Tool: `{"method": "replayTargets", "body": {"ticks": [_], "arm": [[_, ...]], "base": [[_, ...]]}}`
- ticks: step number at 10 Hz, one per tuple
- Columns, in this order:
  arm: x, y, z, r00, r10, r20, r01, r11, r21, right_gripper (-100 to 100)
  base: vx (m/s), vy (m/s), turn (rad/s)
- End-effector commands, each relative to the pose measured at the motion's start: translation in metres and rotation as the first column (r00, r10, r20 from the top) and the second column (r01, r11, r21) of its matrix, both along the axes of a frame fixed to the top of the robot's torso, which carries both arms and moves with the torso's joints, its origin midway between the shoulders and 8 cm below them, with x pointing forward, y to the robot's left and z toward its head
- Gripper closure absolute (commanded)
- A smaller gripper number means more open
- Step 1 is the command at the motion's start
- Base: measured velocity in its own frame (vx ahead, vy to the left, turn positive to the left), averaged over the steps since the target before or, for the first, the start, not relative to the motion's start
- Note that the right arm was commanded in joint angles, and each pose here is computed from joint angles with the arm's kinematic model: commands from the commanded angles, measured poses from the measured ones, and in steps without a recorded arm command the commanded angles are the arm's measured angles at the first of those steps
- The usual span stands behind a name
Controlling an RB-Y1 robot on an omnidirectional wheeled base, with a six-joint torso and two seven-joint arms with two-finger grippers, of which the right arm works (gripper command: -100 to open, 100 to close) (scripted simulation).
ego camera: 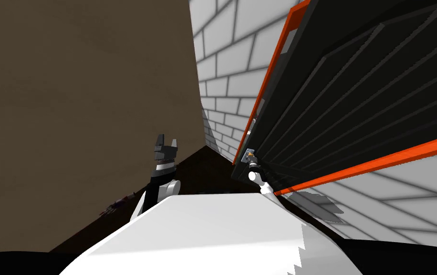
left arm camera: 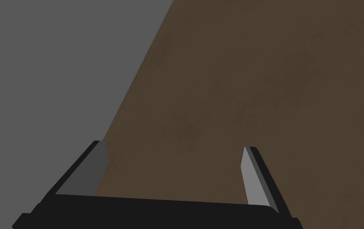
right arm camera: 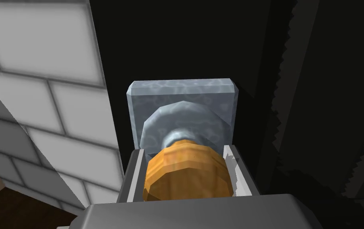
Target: Pull the door open
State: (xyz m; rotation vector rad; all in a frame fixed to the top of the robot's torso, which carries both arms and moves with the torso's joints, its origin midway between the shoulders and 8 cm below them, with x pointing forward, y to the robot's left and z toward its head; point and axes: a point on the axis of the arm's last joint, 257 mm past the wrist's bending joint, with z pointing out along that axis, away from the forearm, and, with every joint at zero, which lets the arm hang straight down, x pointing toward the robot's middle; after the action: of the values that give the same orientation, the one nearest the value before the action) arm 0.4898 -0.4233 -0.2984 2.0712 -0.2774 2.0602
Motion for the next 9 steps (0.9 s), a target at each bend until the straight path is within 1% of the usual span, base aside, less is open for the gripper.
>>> {"method": "replayTargets", "body": {"ticks": [1,3,4,5,8,9], "arm": [[0.0,0.003,0.002,0.9998,0.02,0.007,-0.02,1.0,0.007,100],[-0.002,0.005,0.002,0.9993,0.036,0.007,-0.036,0.999,0.012,100],[-0.003,0.005,0.0,0.9995,0.032,0.001,-0.032,0.999,0.011,100],[-0.005,0.009,-0.003,0.9988,0.049,-0.004,-0.049,0.999,0.013,100],[-0.008,0.012,-0.001,0.9974,0.072,0.001,-0.072,0.997,0.012,100],[-0.01,0.014,0.0,0.9963,0.086,0.003,-0.086,0.996,0.011,100]], "base": [[-0.276,-0.071,0.173],[-0.256,-0.073,0.154],[-0.098,-0.023,0.046],[-0.153,-0.028,0.14],[-0.222,-0.056,0.123],[-0.256,-0.049,0.158]]}}
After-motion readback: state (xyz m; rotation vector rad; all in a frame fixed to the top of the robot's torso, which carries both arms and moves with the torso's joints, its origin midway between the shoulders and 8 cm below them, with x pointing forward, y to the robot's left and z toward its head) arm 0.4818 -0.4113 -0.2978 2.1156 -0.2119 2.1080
